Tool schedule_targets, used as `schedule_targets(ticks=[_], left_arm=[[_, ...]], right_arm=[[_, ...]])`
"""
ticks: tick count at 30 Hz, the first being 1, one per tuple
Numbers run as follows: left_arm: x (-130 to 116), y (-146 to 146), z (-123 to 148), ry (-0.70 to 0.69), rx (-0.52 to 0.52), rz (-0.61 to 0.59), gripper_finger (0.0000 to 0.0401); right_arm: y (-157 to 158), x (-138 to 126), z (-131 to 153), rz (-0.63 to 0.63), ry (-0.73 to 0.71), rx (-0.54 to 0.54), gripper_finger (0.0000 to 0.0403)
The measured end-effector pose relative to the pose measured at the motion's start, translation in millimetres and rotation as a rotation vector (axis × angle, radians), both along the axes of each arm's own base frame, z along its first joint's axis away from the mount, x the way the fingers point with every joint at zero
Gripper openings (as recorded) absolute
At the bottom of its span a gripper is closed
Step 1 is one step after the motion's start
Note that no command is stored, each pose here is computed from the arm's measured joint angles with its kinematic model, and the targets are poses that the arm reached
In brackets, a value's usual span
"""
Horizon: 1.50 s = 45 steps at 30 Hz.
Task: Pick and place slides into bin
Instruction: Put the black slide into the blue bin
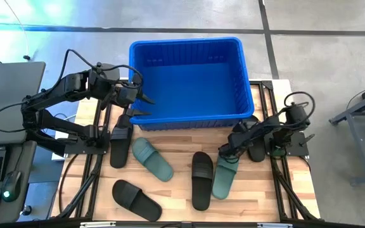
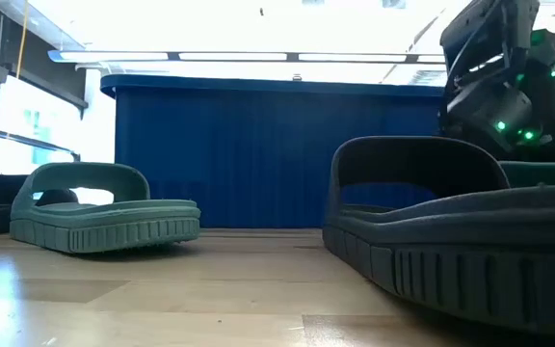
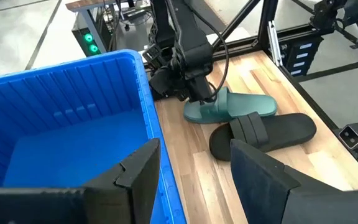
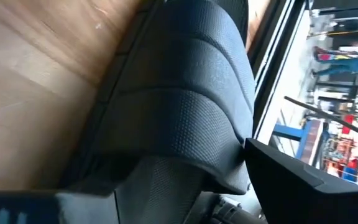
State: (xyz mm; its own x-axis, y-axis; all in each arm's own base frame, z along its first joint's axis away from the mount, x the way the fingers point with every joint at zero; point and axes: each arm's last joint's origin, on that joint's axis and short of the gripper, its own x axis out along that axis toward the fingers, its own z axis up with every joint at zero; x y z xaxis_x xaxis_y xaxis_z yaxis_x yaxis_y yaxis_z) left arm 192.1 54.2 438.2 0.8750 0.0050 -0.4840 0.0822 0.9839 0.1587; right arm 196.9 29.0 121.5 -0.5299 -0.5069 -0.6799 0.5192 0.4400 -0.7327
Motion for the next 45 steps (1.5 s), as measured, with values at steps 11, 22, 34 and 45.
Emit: schedule_targets(ticks=[11, 22, 34, 45], left_arm=[[0, 0, 0, 0.004, -0.001, 0.0, 0.0179], [0, 1, 0, 0.009, 0.016, 0.029, 0.0179], [0, 1, 0, 0.011, 0.025, 0.045, 0.0179], [0, 1, 0, 0.01, 0.025, 0.045, 0.0179]], right_arm=[[2, -1, -2, -0.028, -0.031, -0.072, 0.0106], [21, 8, 7, -0.05, -0.045, 0.02, 0.0022], [88, 60, 103, -0.062, -0.238, 0.353, 0.0004], [117, 88, 226, 0.26, -0.749, 0.358, 0.0002]])
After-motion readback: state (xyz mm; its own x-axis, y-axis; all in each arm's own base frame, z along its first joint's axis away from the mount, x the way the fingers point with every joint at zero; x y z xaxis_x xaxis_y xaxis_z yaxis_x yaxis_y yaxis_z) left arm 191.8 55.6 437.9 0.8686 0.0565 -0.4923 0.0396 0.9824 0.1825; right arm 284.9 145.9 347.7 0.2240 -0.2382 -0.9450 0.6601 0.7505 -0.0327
